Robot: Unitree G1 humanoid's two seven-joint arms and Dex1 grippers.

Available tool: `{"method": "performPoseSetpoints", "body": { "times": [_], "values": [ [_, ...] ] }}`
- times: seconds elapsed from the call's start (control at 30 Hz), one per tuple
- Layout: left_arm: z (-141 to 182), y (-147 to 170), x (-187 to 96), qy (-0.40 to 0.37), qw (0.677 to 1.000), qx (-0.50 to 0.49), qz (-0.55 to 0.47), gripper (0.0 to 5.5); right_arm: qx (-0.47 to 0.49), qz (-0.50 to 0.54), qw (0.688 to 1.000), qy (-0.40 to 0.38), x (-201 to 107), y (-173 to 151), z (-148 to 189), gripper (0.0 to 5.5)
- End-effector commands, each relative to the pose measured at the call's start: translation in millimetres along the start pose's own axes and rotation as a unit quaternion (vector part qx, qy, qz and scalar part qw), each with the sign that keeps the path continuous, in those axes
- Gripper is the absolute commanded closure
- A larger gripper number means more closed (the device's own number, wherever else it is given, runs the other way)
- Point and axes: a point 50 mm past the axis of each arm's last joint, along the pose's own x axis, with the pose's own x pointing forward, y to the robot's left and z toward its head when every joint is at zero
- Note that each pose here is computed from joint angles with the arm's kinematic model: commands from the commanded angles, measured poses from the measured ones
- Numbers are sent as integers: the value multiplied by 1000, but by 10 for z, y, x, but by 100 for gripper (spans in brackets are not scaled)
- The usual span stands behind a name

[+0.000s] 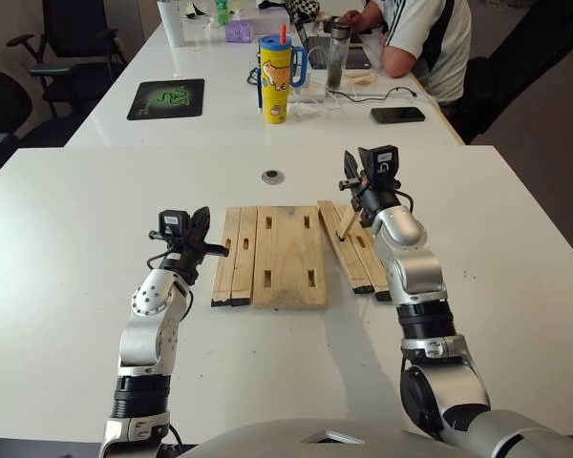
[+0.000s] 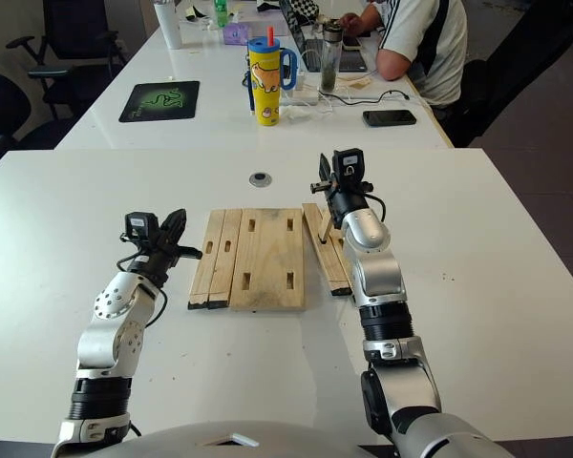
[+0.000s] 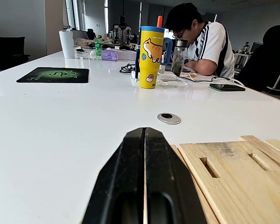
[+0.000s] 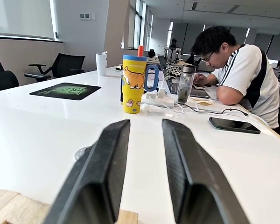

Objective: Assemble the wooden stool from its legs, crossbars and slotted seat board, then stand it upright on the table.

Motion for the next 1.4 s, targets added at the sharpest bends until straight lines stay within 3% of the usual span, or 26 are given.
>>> {"method": "performPoseSetpoints", "body": {
  "times": [0.03, 0.23, 0.33, 0.43, 0.63, 0.77, 0.9, 1.2, 1.3, 1.4],
  "values": [
    [-4, -2, -15, 0, 1000, 0, 3, 550, 32, -3, 999, -42, -109, 17, -49, 423],
    [-32, -21, -49, 4, 1000, -4, 4, 550, 52, -25, 975, -213, -106, -5, 714, 423],
    [-49, -37, -80, 7, 1000, -4, 4, 550, 57, -43, 972, -225, -83, -100, 944, 423],
    [-53, -54, -117, 8, 1000, -5, 7, 550, 38, -50, 991, -120, -149, -264, 653, 405],
    [-72, -21, -224, 13, 1000, -6, 23, 550, 28, -42, 998, 38, -754, -361, 162, 329],
    [-89, -34, -281, 17, 999, -9, 31, 550, 39, 55, 985, 159, -1010, -129, -92, 274],
    [-86, -31, -306, 18, 999, -9, 36, 550, 56, 96, 957, 270, -1175, -19, -231, 274],
    [-77, -38, -325, 18, 999, -10, 40, 550, 117, 79, 919, 369, -1362, 23, -363, 274],
    [-76, -41, -332, 18, 999, -11, 41, 550, 219, 60, 887, 402, -1409, 27, -447, 274],
    [-75, -45, -332, 17, 999, -14, 42, 550, 211, 35, 886, 412, -1400, -51, -494, 274]
  ]
}}
